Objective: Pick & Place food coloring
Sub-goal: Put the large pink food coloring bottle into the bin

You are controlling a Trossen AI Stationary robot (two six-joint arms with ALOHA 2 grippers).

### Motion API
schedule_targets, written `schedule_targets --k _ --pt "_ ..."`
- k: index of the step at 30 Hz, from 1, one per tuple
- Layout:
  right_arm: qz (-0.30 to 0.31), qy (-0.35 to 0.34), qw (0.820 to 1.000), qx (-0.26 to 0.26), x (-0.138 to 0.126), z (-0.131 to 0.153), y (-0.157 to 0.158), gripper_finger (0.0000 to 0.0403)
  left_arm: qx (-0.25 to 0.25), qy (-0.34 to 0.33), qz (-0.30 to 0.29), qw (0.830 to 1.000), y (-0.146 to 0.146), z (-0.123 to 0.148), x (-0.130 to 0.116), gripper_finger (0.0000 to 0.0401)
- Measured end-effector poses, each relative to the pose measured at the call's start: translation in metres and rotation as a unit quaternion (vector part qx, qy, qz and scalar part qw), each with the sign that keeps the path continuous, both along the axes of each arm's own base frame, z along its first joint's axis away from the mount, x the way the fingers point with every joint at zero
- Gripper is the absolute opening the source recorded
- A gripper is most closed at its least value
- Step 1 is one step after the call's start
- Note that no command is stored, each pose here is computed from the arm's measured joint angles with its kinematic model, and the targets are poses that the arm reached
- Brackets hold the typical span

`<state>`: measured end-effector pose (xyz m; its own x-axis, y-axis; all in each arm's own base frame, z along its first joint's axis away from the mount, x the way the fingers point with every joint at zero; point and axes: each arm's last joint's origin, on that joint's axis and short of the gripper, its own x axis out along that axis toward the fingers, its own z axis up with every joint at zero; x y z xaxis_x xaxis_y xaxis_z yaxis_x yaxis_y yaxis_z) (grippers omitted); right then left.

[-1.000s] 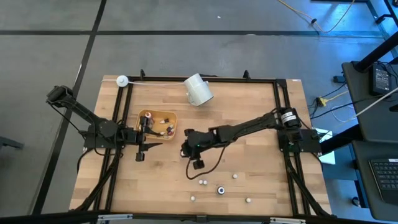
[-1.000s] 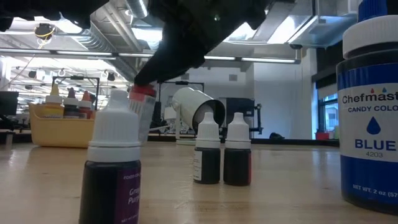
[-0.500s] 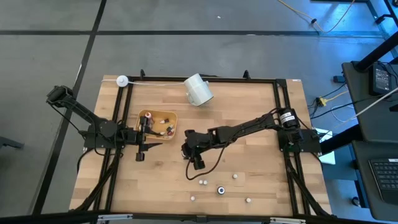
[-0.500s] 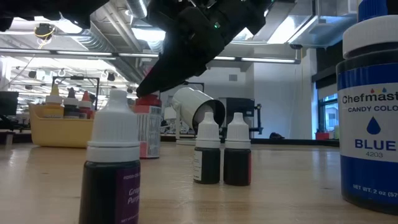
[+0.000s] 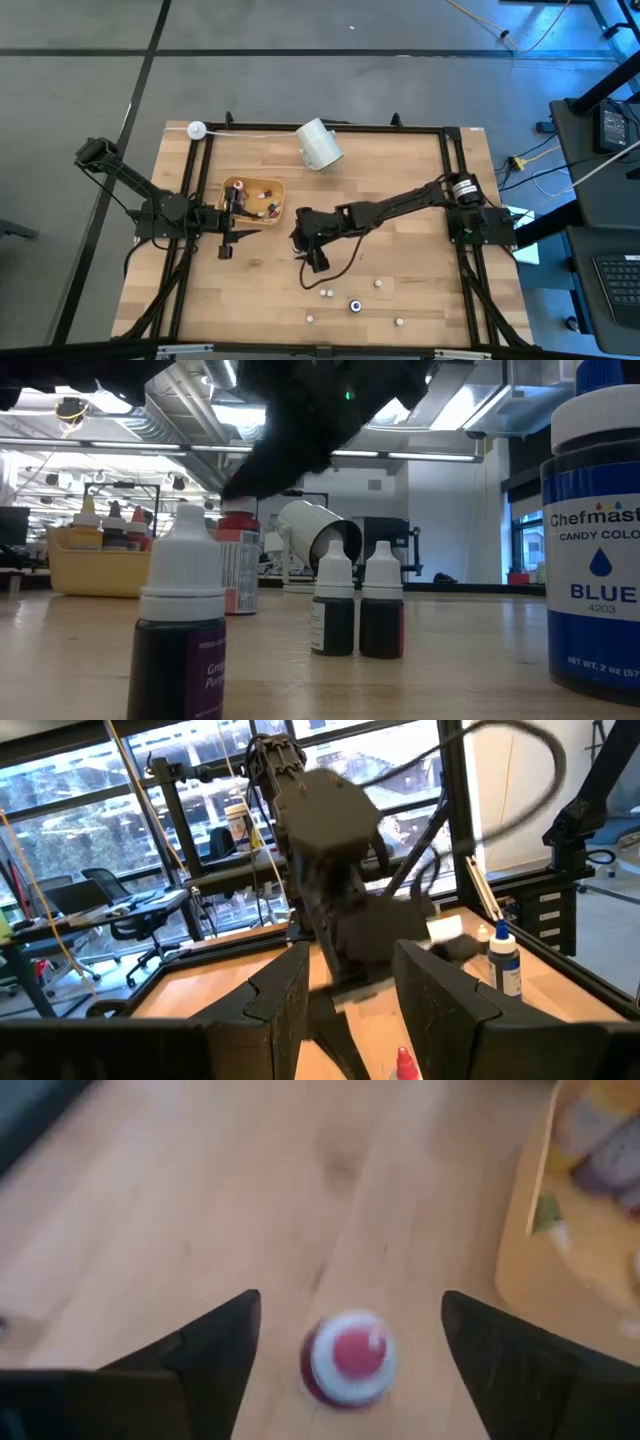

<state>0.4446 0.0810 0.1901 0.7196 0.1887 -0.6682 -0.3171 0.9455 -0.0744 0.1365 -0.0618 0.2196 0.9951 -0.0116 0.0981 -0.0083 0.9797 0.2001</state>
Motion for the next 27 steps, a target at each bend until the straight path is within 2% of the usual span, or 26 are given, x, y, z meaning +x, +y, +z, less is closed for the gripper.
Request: schedule_targets --k 5,11,17,20,24,27 --pt "0.015 -0.02 1.0 -0.006 -0.017 0.024 0.011 0.0317 -0.005 0.0 -0.001 1.0 0.0 0.0 0.0 0.0144" --pt "-0.065 -0.016 0.996 -0.056 -0.073 0.032 0.01 0.0316 -0.019 0.0 -0.004 1.0 0.0 0.0 0.0 0.0144" --pt "-0.097 -0.012 0.995 -0.006 -0.148 0.035 0.005 0.0316 -0.038 0.0 -0.022 0.999 -0.001 0.0 0.0 0.0144" --pt "-0.098 -0.036 0.994 0.021 -0.182 0.038 0.002 0.0316 -0.039 -0.004 -0.029 0.999 -0.001 0.001 0.0 0.0143" --pt "-0.093 -0.085 0.991 0.049 -0.213 0.041 -0.005 0.0316 -0.059 -0.026 -0.023 0.998 0.001 0.008 0.001 0.0143" --pt "-0.091 -0.122 0.987 0.052 -0.226 0.038 -0.011 0.0316 -0.067 -0.01 -0.013 0.998 0.001 0.021 0.01 0.0144"
